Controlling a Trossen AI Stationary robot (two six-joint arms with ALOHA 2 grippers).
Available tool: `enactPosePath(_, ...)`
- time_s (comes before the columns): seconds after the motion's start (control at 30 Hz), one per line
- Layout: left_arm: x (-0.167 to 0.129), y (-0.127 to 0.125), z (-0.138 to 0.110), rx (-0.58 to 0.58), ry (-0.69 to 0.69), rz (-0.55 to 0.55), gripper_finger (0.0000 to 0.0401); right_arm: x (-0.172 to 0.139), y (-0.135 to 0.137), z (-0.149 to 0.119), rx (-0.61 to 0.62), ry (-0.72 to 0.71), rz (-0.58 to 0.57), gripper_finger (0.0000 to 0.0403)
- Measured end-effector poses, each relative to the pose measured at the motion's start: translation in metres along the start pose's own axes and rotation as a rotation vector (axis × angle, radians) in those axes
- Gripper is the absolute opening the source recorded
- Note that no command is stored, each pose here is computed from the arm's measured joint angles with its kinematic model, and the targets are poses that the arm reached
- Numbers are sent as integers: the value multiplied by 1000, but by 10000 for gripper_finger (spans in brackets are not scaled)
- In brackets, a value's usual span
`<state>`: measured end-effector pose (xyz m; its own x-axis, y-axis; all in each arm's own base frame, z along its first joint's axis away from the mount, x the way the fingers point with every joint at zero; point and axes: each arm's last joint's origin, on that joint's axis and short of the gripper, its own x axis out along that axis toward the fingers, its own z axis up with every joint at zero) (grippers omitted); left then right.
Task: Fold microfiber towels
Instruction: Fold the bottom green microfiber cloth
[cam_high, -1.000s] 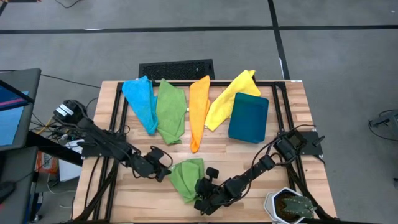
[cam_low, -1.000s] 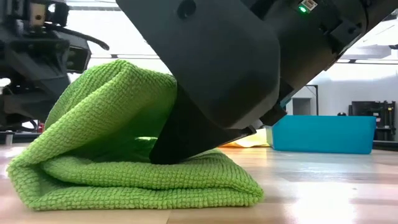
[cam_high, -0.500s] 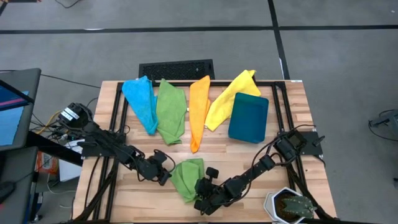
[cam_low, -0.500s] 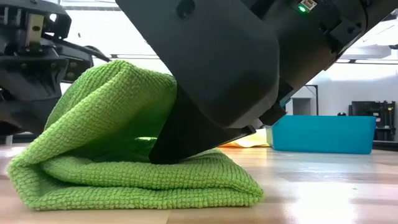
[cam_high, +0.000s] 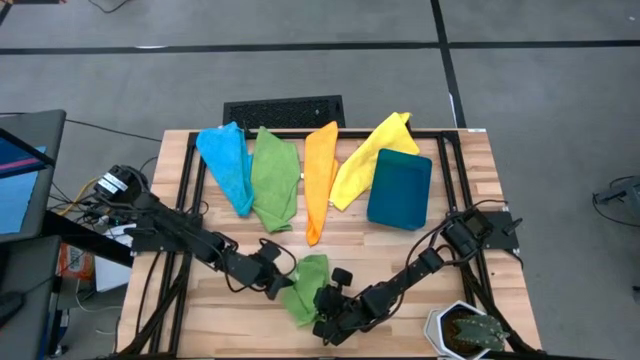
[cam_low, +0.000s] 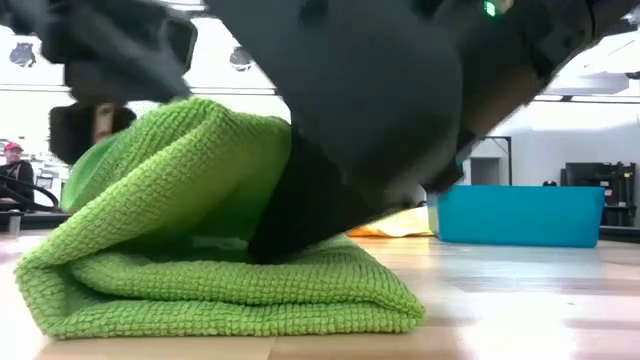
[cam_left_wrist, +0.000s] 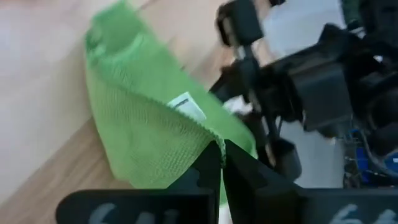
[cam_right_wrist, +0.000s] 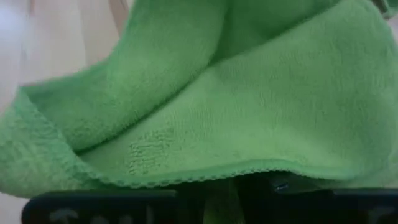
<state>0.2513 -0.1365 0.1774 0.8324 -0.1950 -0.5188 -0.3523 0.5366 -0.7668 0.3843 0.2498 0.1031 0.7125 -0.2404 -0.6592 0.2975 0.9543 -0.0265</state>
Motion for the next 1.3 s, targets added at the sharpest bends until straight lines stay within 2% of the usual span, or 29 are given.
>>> enactPosePath(0.1,2,-3,9,24,-7,21,1,-7,-3,3,-20,18,-13,97)
enactPosePath(0.3,4,2,23,-9,-42,50,1,-21,-1,14,-83,56,-39,97)
enactPosePath(0.5,6,1,35,-42,-88,18,1,-33,4,17,-136,94,-59,97)
enactPosePath(0.93,7,3,38,-57,-139,32,0,-55,9,-6,-108,170,-112,97)
enactPosePath(1.13,8,4,39,-53,-175,48,0,-83,20,0,-111,91,-117,97)
enactPosePath(1.23,14,8,36,-50,-166,67,0,-88,22,8,-90,60,-105,97)
enactPosePath(1.3,24,10,33,-61,-148,41,0,-86,23,14,-62,40,-94,97)
